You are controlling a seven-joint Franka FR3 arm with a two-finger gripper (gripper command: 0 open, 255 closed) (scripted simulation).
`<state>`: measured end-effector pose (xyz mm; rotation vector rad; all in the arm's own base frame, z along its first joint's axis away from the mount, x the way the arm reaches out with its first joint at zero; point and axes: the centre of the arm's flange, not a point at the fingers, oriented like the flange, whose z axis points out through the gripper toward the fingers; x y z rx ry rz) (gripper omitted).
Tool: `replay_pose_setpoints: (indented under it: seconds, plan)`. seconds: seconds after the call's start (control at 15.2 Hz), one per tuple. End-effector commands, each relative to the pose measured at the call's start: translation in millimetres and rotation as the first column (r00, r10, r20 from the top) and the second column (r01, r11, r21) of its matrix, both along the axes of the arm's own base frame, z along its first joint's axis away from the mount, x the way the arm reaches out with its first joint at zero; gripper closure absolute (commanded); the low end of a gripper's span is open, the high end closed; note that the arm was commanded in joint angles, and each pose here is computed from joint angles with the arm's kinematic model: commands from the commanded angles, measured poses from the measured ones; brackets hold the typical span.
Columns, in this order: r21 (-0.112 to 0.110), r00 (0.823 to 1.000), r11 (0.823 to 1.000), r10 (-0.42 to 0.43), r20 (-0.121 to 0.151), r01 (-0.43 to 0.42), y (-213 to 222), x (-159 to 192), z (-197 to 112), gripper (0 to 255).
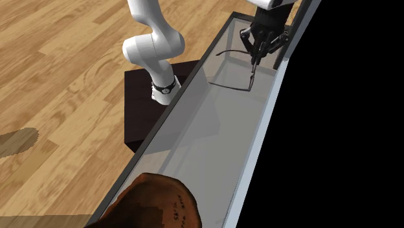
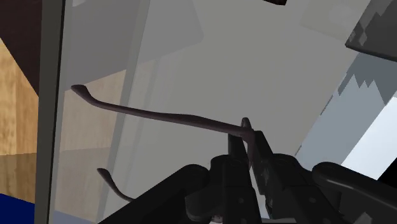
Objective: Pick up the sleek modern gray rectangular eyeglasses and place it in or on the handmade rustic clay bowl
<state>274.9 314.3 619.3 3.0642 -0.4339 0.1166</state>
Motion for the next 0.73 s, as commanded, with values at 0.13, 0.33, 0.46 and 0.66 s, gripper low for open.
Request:
replay_pose_setpoints:
  seconds: [0.13, 0.33, 0.46, 0.66]
  plan:
    - [0.000, 1.000, 1.000, 0.000, 0.000, 0.000, -0.4, 0.3, 21.9, 255]
    - [0.000, 1.000, 1.000, 0.000, 0.000, 0.000, -0.4, 0.3, 37.8, 255]
    - [0.000, 1.000, 1.000, 0.000, 0.000, 0.000, -0.4, 0.3, 48.3, 255]
    - [0.000, 1.000, 1.000, 0.000, 0.000, 0.000, -0.4, 0.3, 64.2, 255]
